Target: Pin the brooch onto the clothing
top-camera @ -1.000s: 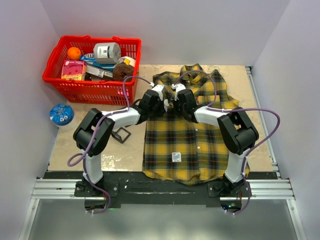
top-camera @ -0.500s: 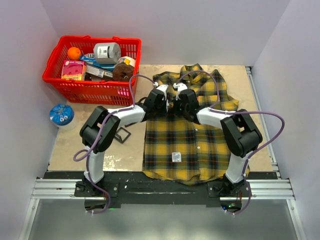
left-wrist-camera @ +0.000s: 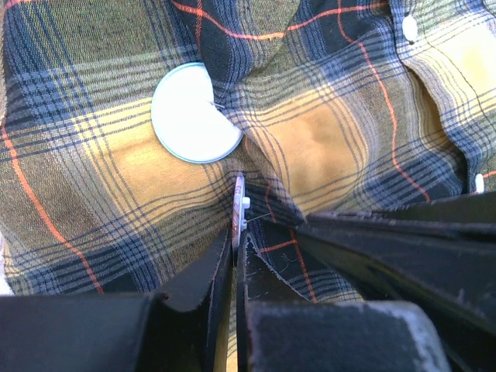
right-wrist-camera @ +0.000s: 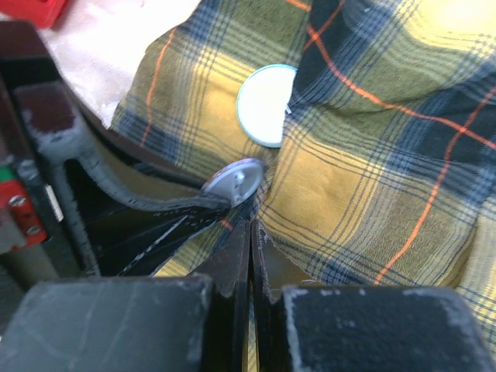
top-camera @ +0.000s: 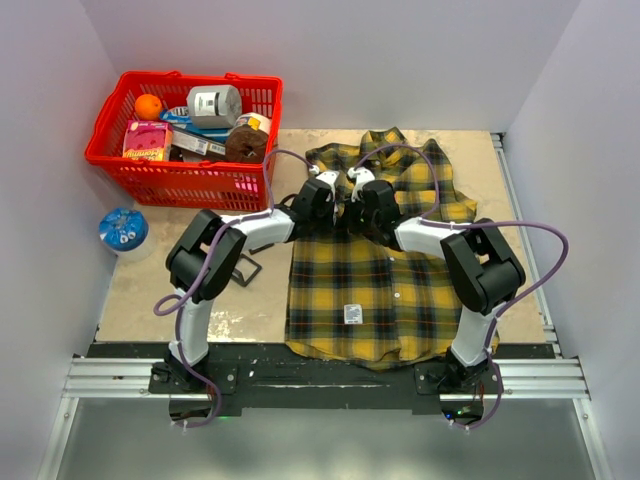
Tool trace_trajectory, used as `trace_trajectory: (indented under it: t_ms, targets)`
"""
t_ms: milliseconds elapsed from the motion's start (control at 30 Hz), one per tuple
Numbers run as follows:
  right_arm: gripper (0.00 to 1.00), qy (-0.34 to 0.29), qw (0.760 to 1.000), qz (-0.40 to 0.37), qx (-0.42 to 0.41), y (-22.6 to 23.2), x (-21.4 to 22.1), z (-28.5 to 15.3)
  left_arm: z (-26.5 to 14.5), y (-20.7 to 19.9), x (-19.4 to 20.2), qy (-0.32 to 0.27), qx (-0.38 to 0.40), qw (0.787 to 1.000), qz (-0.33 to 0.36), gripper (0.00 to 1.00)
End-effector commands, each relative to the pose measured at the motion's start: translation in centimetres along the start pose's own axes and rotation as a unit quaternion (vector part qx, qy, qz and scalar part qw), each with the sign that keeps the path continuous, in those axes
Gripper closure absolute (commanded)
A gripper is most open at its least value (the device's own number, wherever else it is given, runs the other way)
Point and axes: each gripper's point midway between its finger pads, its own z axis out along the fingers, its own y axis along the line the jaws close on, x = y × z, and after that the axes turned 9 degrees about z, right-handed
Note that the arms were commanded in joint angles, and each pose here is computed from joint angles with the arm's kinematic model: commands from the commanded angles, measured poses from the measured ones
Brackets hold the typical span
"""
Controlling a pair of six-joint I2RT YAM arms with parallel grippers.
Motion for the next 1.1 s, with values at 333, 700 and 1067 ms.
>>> trace_trajectory:
  t_ms: [333,700,1067]
  targets:
    - [1.0,-0.004,0.998,-0.004,-0.063,2.4,-0.9,0.6,0.2,-0.9,-2.3,-0.031,0.013,0.999,0.009,1.0]
    - [1.0,0.016,0.998,-0.004,-0.068,2.3,0.2,1.7,-0.3,-1.5,-2.1,-0.044,0.037,0.998,-0.004,1.0]
    - [1.0,0.024,0.998,-0.005,-0.064,1.7,0.8,2.2,-2.6,-3.5,-3.4,-0.117,0.109,0.987,-0.029,1.0]
